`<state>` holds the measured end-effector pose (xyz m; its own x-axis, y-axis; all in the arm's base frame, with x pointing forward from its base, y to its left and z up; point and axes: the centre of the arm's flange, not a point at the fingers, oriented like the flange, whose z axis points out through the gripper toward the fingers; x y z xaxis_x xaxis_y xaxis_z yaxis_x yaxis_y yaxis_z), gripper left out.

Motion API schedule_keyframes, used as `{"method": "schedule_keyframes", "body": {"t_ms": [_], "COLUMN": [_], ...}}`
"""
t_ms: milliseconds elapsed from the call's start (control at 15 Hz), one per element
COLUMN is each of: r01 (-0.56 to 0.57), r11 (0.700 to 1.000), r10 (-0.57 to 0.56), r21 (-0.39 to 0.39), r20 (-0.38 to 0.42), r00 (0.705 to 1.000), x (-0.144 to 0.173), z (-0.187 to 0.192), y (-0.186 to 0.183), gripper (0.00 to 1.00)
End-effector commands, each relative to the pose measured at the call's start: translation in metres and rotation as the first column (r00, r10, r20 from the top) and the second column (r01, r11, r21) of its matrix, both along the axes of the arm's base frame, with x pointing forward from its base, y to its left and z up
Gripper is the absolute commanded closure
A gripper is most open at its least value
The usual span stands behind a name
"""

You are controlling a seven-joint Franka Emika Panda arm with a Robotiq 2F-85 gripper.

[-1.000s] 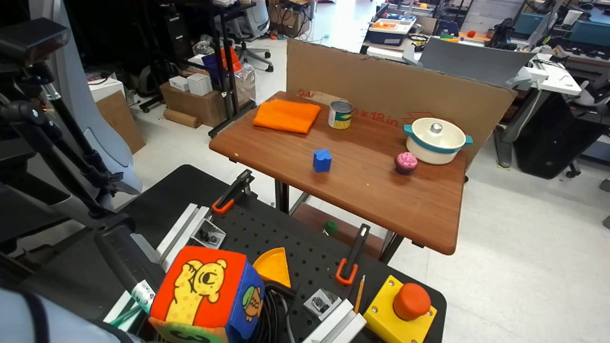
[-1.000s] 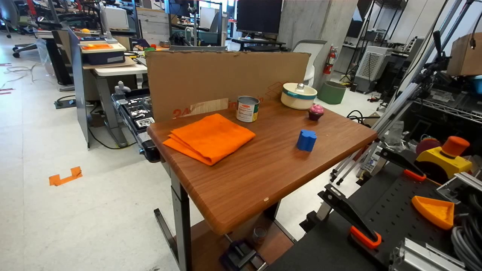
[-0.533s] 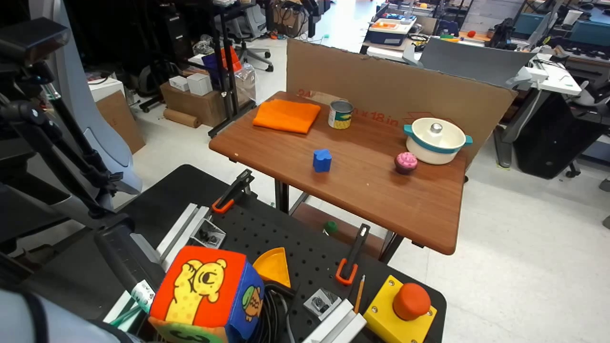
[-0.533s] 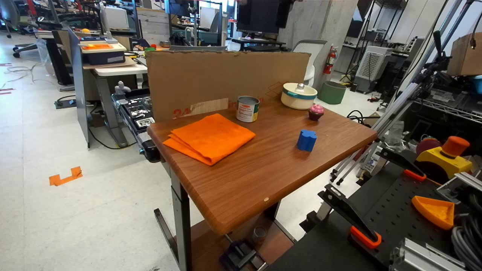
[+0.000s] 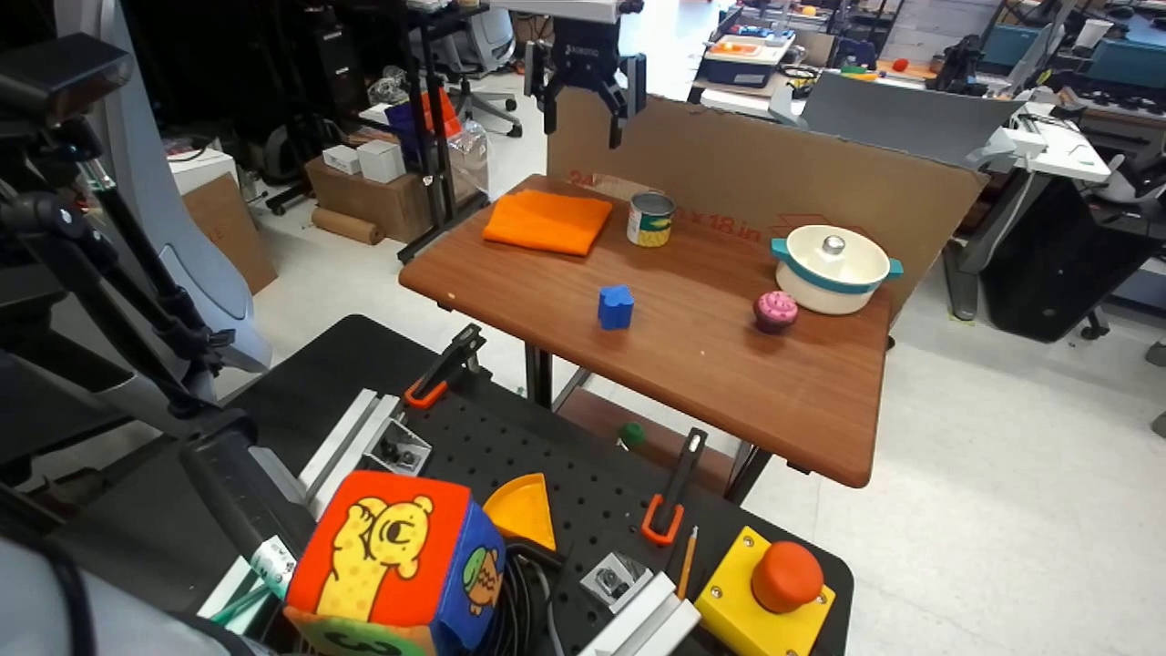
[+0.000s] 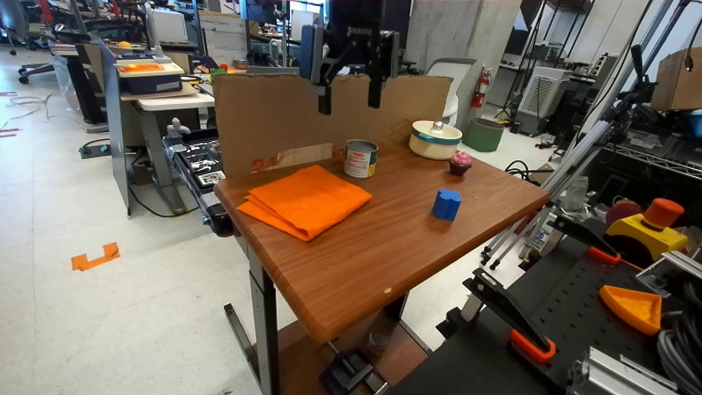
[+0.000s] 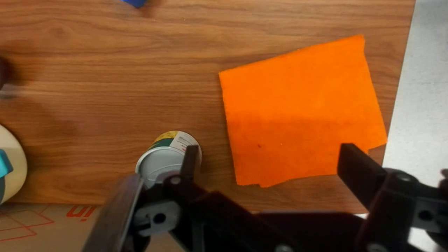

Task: Move the towel to the edge

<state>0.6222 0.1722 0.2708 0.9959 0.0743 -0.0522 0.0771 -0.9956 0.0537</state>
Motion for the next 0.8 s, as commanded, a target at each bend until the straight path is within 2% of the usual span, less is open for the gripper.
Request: {"method": "schedule_keyframes", "body": {"t_ms": [0, 333, 733], "r01": [0.014, -0.009, -0.018], "r11": [1.0, 0.999, 0.997], "r10": [-0.015, 0.006, 0.008], "r21": [-0.026, -0.038, -0.071], "r20": [-0.007, -0.074, -0.144], "r00": [1.0, 0.997, 0.99], "x": [0.03, 0.04, 0.048], "z": [-0.031, -0.085, -0.136], "y": [0.02, 0.043, 0.052], "gripper": [0.0, 0.0, 0.0]}}
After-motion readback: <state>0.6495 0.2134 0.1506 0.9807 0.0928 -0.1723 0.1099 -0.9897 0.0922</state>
